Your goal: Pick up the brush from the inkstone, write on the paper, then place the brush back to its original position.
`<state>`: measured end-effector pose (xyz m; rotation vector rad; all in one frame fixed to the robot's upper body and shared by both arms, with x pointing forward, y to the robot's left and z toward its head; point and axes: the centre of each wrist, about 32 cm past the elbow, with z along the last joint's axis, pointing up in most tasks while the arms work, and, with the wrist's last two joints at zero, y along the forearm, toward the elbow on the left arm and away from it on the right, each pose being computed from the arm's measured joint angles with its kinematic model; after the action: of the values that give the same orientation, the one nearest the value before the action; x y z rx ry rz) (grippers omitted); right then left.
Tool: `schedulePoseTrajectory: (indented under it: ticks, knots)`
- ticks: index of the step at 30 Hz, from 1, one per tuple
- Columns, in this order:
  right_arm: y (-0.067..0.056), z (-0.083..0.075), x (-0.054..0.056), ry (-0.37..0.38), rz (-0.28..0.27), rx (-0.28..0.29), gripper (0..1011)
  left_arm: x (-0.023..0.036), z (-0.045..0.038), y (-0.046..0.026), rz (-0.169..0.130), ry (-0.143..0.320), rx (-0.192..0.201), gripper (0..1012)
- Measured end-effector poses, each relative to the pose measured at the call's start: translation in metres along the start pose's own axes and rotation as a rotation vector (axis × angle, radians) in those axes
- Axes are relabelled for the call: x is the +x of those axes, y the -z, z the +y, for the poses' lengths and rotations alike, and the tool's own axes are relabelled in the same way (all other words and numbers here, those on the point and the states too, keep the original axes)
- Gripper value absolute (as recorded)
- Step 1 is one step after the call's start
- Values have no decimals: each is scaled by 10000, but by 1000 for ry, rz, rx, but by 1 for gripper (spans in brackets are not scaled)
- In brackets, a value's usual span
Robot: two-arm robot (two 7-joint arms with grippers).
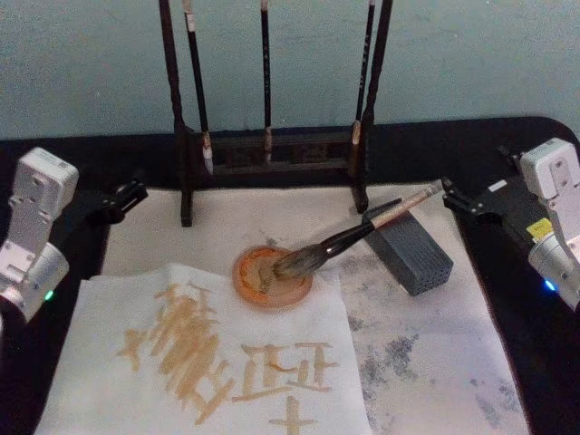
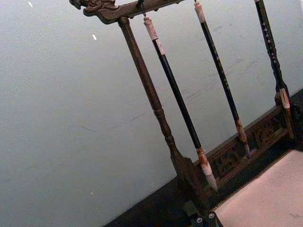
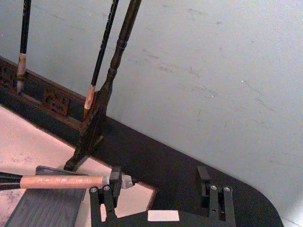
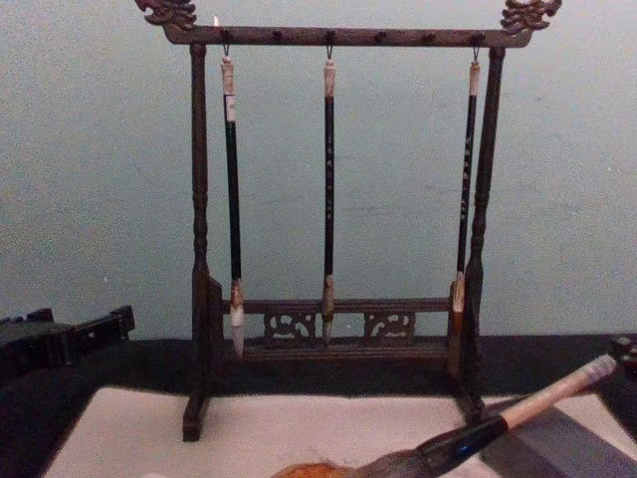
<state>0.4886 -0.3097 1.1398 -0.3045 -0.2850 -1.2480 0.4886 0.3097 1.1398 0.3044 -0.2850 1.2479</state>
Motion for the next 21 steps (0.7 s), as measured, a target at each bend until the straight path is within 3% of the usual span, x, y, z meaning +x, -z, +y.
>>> schedulePoseTrajectory:
  ticks: [21]
  knots:
    - [0, 0, 0, 0, 0, 0, 1008, 0, 0, 0, 0, 0, 0, 1002]
